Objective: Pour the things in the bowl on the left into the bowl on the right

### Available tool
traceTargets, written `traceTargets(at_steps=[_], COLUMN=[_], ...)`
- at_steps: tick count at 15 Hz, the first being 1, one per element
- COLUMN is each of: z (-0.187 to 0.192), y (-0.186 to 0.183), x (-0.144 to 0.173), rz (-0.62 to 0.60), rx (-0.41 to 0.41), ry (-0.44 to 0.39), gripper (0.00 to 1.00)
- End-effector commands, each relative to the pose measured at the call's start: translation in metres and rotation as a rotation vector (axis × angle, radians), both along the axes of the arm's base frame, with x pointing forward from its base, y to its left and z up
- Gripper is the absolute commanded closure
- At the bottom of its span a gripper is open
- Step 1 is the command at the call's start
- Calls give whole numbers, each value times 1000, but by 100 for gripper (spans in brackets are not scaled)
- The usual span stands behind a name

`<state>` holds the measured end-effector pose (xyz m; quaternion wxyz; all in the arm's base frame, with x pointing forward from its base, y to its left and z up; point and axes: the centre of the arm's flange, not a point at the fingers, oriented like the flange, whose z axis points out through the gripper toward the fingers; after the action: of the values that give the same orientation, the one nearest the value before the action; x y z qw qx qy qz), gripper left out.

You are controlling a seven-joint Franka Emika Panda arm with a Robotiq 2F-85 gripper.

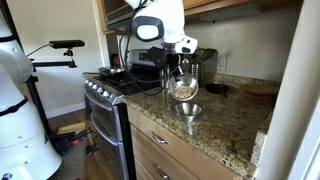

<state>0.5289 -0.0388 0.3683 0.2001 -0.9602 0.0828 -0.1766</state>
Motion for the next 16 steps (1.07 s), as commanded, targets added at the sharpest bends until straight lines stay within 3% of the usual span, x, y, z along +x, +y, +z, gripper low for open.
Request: traceTargets(at_steps=[1,16], z=[8,1], y=[-3,-28], x=[-5,19], rz=[-8,37], rx=[16,82], ry=[-26,-107], gripper=[96,96])
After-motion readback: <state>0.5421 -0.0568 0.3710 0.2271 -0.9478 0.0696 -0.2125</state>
